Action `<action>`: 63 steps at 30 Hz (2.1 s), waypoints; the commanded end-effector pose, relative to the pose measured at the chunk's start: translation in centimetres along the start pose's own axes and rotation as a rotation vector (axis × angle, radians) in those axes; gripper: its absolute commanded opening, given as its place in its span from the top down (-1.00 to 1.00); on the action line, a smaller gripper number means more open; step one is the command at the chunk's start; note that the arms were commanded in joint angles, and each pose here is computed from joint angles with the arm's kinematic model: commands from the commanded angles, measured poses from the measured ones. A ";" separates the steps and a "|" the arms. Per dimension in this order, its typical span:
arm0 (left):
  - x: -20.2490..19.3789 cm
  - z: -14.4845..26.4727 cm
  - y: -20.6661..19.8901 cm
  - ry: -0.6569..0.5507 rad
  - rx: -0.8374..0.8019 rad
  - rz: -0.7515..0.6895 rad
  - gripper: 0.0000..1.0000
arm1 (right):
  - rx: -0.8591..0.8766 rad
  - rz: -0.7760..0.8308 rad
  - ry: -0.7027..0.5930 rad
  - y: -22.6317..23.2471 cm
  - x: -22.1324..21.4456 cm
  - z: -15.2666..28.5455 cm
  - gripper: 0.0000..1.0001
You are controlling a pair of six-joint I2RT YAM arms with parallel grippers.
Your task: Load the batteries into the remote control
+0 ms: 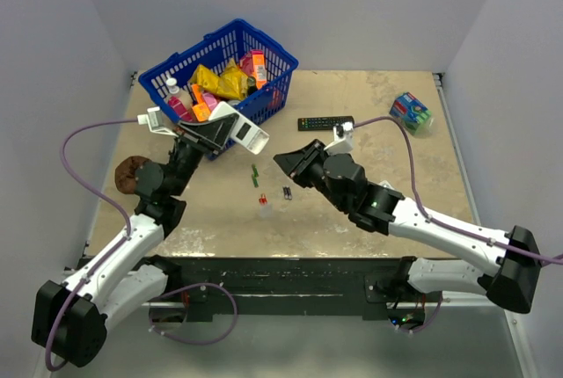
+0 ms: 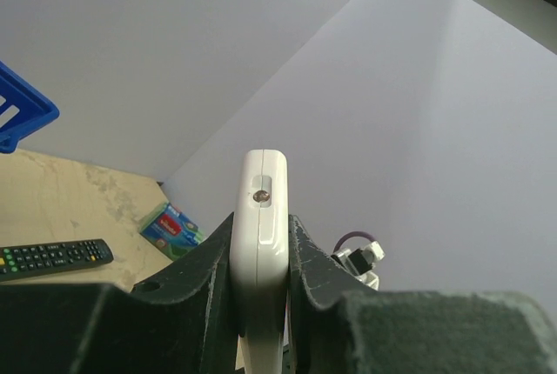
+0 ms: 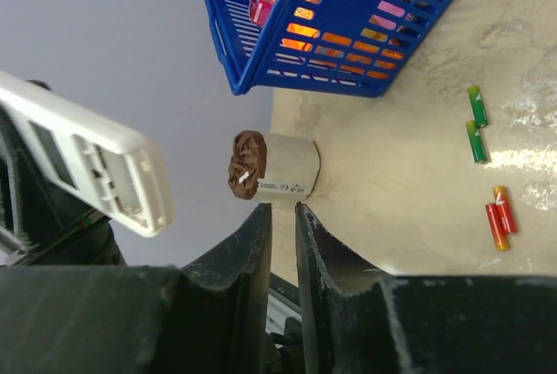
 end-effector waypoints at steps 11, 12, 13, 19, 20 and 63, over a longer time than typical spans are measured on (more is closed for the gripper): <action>-1.1 0.0 6.7 0.056 0.259 -0.167 1.00 | -0.223 0.295 0.031 -6.3 0.5 1.1 0.25; -1.1 0.2 7.3 0.056 0.292 -0.187 1.00 | -0.258 0.333 0.057 -7.6 0.4 1.2 0.16; -1.1 0.6 7.9 0.066 0.317 -0.221 1.00 | -0.283 0.350 0.083 -8.5 0.3 1.2 0.12; -2.2 4.1 10.9 0.152 0.478 -0.279 1.00 | -0.343 0.492 0.293 -13.8 -1.8 2.6 -0.10; -2.7 5.0 11.8 0.175 0.512 -0.276 1.00 | -0.354 0.530 0.332 -14.4 -2.3 2.6 -0.15; -12.1 16.4 22.2 0.495 0.865 -0.004 0.90 | -0.239 0.837 0.720 -15.2 -12.3 2.8 -0.43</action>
Point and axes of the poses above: each gripper's point midway between its finger pads, its own z axis back along the fingers, its own y axis along the line the jaws close on, x = y × z, the point moved 2 cm from there along z, back along the fingers, and after that the axes turned 9 degrees about z, right-handed, at the moved point
